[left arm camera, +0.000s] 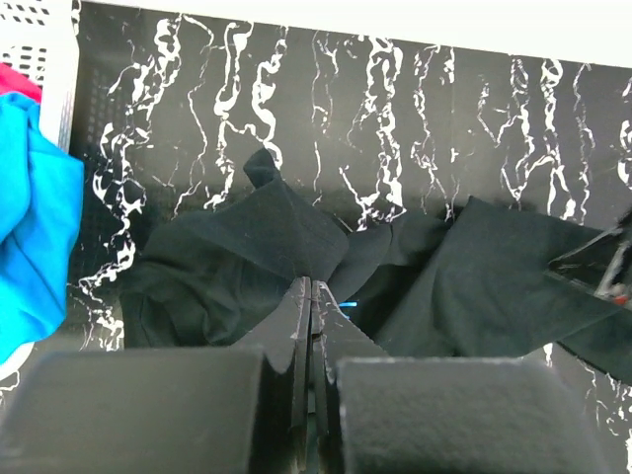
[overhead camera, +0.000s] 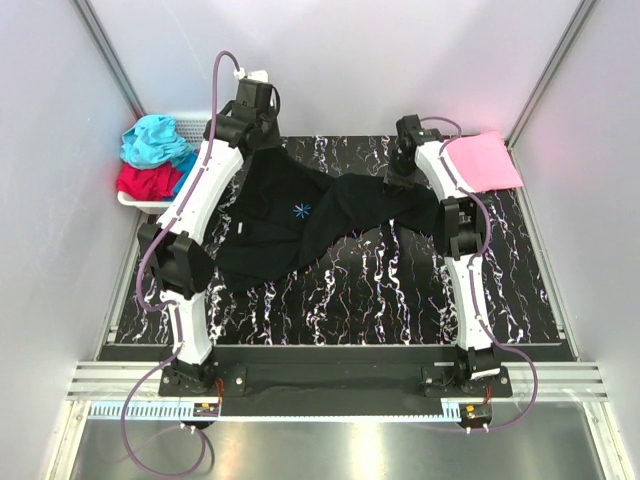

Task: Fold and stack the t-shirts
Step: Flatten the tshirt out

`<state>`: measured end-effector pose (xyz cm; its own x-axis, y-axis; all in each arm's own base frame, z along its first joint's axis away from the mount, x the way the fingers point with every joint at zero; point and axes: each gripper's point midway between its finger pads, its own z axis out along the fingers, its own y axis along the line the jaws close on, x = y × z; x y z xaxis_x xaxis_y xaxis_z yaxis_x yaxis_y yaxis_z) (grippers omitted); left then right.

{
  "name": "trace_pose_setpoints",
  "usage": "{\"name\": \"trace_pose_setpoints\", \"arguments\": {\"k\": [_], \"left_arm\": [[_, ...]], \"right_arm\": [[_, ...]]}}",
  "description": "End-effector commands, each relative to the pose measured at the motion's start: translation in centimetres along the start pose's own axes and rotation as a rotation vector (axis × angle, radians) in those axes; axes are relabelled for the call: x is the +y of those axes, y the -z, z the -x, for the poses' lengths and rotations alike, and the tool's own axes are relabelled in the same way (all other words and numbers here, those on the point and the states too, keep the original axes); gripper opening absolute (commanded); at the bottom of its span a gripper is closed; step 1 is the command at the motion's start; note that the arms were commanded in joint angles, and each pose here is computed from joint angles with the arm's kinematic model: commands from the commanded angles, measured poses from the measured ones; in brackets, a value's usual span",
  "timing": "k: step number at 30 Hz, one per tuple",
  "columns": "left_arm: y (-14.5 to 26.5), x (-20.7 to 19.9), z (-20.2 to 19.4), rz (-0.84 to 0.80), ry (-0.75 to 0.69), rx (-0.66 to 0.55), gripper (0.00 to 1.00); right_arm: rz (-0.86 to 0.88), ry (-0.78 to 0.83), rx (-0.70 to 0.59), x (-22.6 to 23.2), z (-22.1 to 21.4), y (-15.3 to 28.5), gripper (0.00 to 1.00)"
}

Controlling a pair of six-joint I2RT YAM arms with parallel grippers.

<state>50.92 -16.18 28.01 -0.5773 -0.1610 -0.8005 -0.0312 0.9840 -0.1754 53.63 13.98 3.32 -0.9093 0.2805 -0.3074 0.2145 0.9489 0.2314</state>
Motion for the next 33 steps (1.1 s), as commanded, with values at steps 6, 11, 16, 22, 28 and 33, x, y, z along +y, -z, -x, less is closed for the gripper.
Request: {"name": "trace_pose_setpoints", "arguments": {"k": [6,11,16,22,28,33], "left_arm": [[1.7,-0.4,2.1,-0.023,0.000,-0.067,0.00],[1.2,-0.6,1.9,-0.029,-0.006,-0.058,0.00],[1.1,-0.8,1.7,-0.040,-0.006,-0.049,0.00],[1.3,-0.7,1.6,-0.040,-0.011,-0.049,0.00],[1.3,-0.5,1.3,-0.032,-0.011,-0.041,0.00],[1.3,-0.3,1.1,-0.024,-0.010,-0.039,0.00]], "right_arm": [[0.029,0.061,-0.063,1.4,2.3,1.7,0.31],[0.030,0.095,-0.078,1.4,2.7,1.1,0.44],[-0.002,0.129,-0.099,0.5,3.3,-0.8,0.56],[0.026,0.149,-0.095,0.4,3.6,-2.0,0.57],[-0.026,0.151,-0.087,0.3,2.5,-0.6,0.00],[-0.054,0.192,-0.247,2.2,5.2,6.4,0.00]]}}
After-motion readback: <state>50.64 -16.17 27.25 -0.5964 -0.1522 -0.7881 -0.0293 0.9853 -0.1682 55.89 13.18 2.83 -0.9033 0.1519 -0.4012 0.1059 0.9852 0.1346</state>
